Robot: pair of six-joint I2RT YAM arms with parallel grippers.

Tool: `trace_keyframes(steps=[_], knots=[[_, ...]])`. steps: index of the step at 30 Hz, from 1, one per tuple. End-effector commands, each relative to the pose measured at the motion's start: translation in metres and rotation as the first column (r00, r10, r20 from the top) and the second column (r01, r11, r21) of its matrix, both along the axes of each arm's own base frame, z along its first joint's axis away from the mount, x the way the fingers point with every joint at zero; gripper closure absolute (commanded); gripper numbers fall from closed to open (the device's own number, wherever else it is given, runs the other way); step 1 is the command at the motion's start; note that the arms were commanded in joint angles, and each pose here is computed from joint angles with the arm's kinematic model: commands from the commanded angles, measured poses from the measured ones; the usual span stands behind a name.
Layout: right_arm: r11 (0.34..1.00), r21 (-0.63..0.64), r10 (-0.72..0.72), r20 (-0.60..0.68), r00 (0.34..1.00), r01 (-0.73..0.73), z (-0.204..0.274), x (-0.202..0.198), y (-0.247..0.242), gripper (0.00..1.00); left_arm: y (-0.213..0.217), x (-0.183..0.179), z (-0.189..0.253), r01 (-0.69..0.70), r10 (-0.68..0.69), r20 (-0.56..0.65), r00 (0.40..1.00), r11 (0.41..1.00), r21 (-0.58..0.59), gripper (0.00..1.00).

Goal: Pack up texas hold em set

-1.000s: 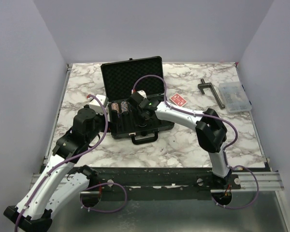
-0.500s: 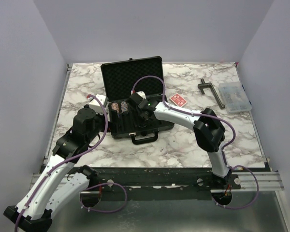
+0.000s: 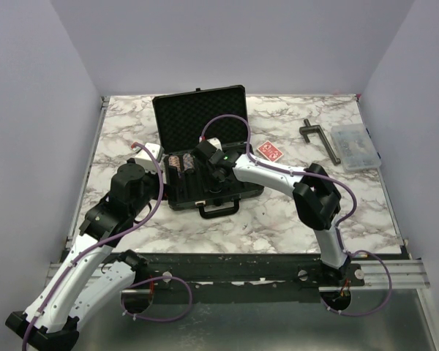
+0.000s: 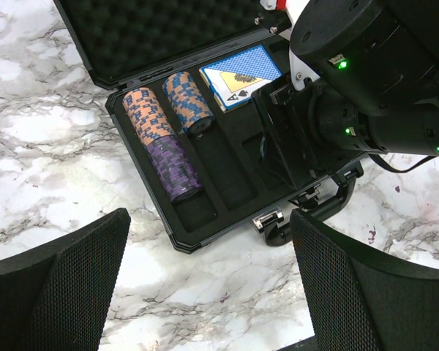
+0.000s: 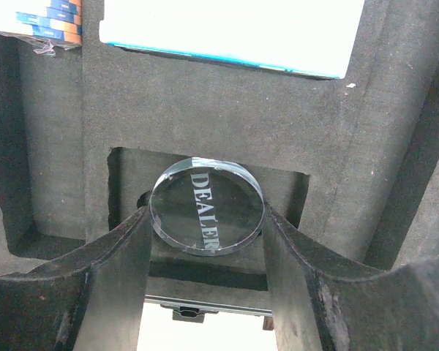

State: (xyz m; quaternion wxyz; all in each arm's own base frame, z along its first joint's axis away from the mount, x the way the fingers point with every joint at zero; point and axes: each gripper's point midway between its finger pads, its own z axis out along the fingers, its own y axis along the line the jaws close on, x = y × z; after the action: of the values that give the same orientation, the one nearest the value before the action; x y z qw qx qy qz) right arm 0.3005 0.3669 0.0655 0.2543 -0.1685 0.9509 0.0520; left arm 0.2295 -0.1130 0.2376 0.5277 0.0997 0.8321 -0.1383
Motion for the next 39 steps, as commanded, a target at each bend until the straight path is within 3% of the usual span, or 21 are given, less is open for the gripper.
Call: trace_keyframes(steps=[1, 8, 17, 25, 31, 39], knots=[[0.998, -0.068, 0.002, -0.109, 0.994, -0.009, -0.005, -0.027, -0.020, 0.68, 0.005, 0.002, -0.001, -0.019, 0.018, 0.015, 1.000, 1.000, 0.014, 0.10], [0.999, -0.035, -0.002, -0.056, 0.998, 0.000, 0.025, -0.021, -0.019, 0.43, 0.004, 0.001, 0.000, -0.014, 0.014, 0.015, 1.000, 1.000, 0.013, 0.10], [1.000, -0.012, -0.001, 0.004, 1.000, 0.001, 0.050, -0.008, -0.011, 0.29, 0.005, 0.002, -0.001, -0.019, 0.018, 0.014, 1.000, 1.000, 0.015, 0.10], [1.000, -0.015, -0.004, 0.020, 1.000, 0.004, 0.043, -0.003, -0.009, 0.30, 0.005, 0.002, -0.002, -0.018, 0.017, 0.013, 1.000, 1.000, 0.016, 0.10], [1.000, -0.025, -0.004, 0.029, 1.000, 0.005, 0.037, -0.002, -0.011, 0.44, 0.004, 0.001, -0.002, -0.016, 0.016, 0.013, 1.000, 1.000, 0.016, 0.10], [0.996, -0.082, -0.018, 0.013, 1.000, 0.019, 0.011, -0.003, -0.021, 0.40, 0.004, 0.002, -0.002, -0.015, 0.015, 0.010, 1.000, 1.000, 0.017, 0.10]])
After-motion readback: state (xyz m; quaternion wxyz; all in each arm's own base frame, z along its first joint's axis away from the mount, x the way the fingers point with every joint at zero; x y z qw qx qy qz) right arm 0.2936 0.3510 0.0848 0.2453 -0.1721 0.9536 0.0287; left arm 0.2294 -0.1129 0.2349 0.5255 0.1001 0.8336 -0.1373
